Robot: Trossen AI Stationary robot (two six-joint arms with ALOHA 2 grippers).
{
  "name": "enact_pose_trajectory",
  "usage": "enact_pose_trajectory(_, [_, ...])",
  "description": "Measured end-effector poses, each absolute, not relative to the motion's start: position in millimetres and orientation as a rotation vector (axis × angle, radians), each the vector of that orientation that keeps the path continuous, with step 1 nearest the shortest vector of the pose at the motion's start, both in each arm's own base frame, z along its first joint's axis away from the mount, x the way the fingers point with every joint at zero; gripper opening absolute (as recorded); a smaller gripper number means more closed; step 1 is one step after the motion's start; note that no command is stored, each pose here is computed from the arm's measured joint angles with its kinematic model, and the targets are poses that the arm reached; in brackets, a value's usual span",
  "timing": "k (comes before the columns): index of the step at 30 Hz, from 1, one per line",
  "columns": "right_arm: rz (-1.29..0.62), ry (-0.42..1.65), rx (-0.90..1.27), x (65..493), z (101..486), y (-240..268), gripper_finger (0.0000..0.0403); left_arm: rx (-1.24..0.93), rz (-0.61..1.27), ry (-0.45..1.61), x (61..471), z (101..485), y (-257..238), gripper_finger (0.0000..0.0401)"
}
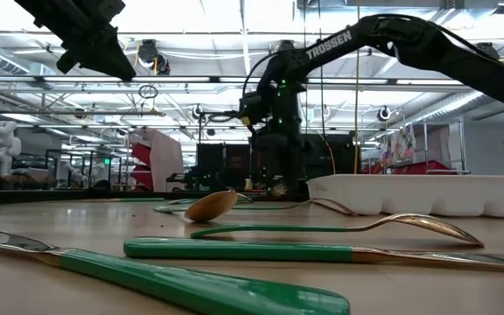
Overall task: Sort silverware
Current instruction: Put the top right green fork into the white cutlery tray
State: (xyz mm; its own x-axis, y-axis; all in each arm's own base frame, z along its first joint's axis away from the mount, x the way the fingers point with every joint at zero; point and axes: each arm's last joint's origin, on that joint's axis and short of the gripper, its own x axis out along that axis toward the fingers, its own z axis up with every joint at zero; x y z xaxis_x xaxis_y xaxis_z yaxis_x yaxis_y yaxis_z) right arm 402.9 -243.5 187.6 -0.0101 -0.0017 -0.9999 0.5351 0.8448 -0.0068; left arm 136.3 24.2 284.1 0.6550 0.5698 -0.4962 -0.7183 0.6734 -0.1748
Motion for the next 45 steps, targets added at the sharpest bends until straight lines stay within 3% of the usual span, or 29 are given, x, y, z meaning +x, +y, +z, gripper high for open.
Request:
enact_pose_trajectory(10, [-0.381,1.528,0.312,399,234,-237,0.0000,-0.376,0.750,0.425,136,284,24,0.0073])
enact_pose_trajectory(31, [-0.501,1.355,0.124,346,357,-199,0.0000,-0.375,0.751,0.425,136,284,24,0.0073])
enact_pose_trajectory(45, [-0.369,1.311,0.073,360,369,-151,0.0000,-0.375,0.751,0.425,136,284,24,0.0073])
